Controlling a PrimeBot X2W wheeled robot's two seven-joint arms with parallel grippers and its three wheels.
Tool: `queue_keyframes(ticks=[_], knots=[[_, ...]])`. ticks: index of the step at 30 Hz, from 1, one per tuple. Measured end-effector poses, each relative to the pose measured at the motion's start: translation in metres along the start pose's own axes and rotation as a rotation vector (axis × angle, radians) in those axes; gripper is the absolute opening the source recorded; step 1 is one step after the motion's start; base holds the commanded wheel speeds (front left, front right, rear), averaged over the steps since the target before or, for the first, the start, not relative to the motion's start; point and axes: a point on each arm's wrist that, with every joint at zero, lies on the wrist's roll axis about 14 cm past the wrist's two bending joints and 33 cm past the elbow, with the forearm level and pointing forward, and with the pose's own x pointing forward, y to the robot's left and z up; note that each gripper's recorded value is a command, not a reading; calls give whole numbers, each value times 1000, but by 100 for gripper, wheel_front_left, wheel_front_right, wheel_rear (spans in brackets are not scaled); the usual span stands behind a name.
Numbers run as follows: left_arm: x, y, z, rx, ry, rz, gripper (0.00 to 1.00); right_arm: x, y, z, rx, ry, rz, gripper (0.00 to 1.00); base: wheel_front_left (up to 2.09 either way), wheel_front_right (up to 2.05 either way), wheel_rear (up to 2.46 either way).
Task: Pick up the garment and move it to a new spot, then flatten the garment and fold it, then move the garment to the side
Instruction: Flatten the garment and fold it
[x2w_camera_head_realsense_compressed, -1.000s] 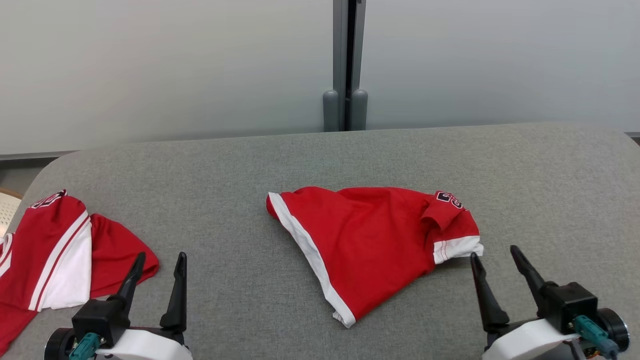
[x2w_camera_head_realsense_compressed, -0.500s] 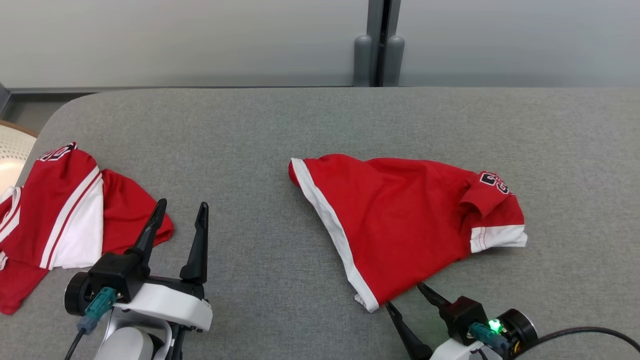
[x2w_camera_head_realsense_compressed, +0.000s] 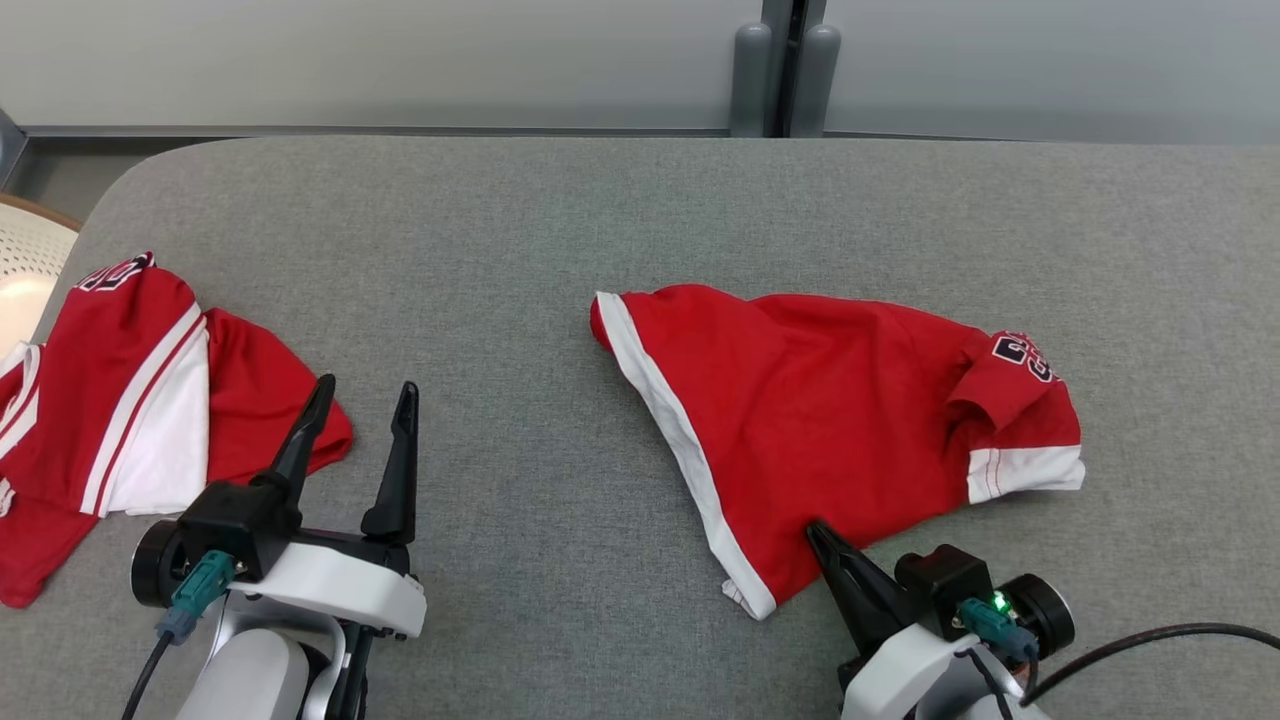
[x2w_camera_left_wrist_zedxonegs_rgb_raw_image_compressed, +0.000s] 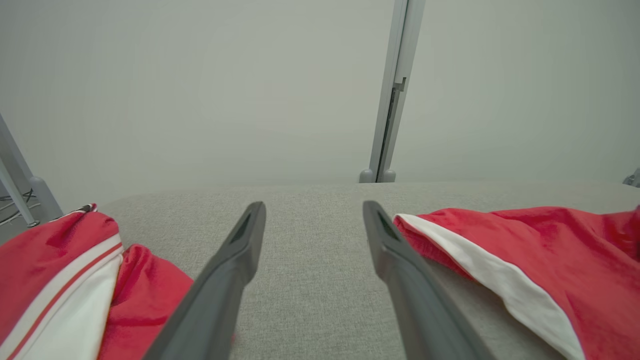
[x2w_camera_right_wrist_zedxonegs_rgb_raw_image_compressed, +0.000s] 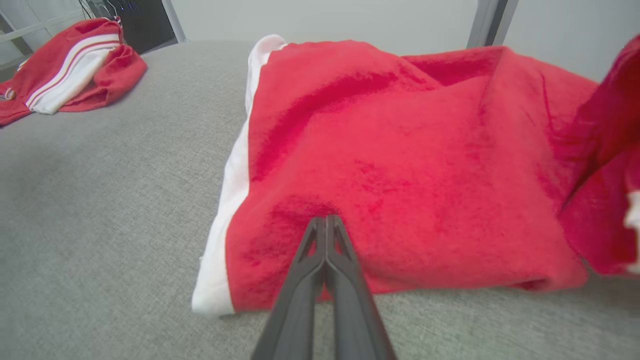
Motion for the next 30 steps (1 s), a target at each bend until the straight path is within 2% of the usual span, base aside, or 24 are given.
queue_keyframes(ticks=[17,18,19,25,30], knots=[[-6,-10,12,1,-36,-28,100,-33,-15,77,-4,-270,-94,0,0,0,0],[-7,-11,12,2,-36,-29,100,-36,-17,82,-9,-285,-102,18,0,0,0],[-8,-11,16,8,-46,-30,100,-42,-22,91,-15,-321,-124,98,0,0,0],[-20,-12,18,10,-52,-26,100,-69,-54,123,-23,-440,-240,100,0,0,0],[-33,-12,18,5,-53,-23,100,-99,-82,124,-41,-452,-355,100,0,0,0]])
